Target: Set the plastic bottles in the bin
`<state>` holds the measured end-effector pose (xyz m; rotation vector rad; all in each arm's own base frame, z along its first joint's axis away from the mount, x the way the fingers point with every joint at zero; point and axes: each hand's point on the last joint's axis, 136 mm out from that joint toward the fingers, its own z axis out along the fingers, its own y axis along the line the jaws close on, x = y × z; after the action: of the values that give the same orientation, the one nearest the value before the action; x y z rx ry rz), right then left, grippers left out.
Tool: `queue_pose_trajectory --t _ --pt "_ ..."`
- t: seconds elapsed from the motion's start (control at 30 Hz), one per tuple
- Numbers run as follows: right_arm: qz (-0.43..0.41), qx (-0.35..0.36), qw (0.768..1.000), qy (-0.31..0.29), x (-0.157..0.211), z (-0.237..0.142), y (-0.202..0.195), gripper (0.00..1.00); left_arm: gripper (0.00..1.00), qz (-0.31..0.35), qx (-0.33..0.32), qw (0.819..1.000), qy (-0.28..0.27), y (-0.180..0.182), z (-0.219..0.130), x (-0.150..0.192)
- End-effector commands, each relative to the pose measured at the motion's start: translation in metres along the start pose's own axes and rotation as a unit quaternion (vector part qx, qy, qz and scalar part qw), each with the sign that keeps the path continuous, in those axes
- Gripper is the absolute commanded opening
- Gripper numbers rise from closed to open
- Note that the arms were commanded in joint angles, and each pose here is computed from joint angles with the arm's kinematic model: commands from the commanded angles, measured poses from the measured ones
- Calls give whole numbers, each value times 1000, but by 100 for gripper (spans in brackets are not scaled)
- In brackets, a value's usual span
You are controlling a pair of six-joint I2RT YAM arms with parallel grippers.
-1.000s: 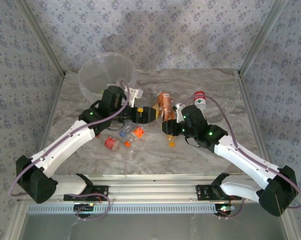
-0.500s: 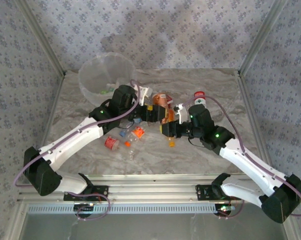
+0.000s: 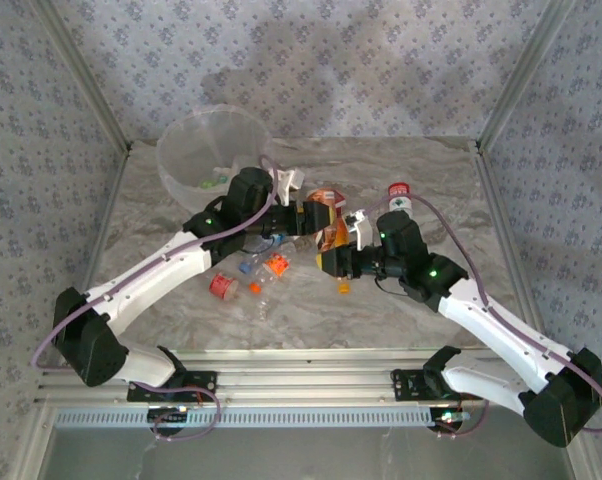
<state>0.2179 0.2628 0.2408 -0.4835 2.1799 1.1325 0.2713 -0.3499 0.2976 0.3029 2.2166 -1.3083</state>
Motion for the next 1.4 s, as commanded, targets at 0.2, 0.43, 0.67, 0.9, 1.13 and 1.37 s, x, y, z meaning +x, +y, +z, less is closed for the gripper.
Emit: queue_pose_trajectory --t 0.2,0.43,0.67,0.9,1.13,1.37 --pt "-4 -6 1000 -12 -2 -2 6 44 45 13 61 998 -5 -39 -12 -14" --pt "-21 -3 999 -41 -15 -20 16 85 44 56 32 998 2 -36 -31 -28" --pt "-70 4 991 -110 -45 -56 37 100 45 111 -30 993 -3 -25 -67 -59" --pt "-126 26 970 -206 -74 -101 51 100 45 177 -132 975 -4 1 -106 -96" --pt "-167 33 958 -229 -83 -119 62 100 44 235 -229 945 -10 28 -131 -136" --pt "-176 29 954 -239 -85 -127 68 100 43 251 -296 920 -55 49 -161 -182"
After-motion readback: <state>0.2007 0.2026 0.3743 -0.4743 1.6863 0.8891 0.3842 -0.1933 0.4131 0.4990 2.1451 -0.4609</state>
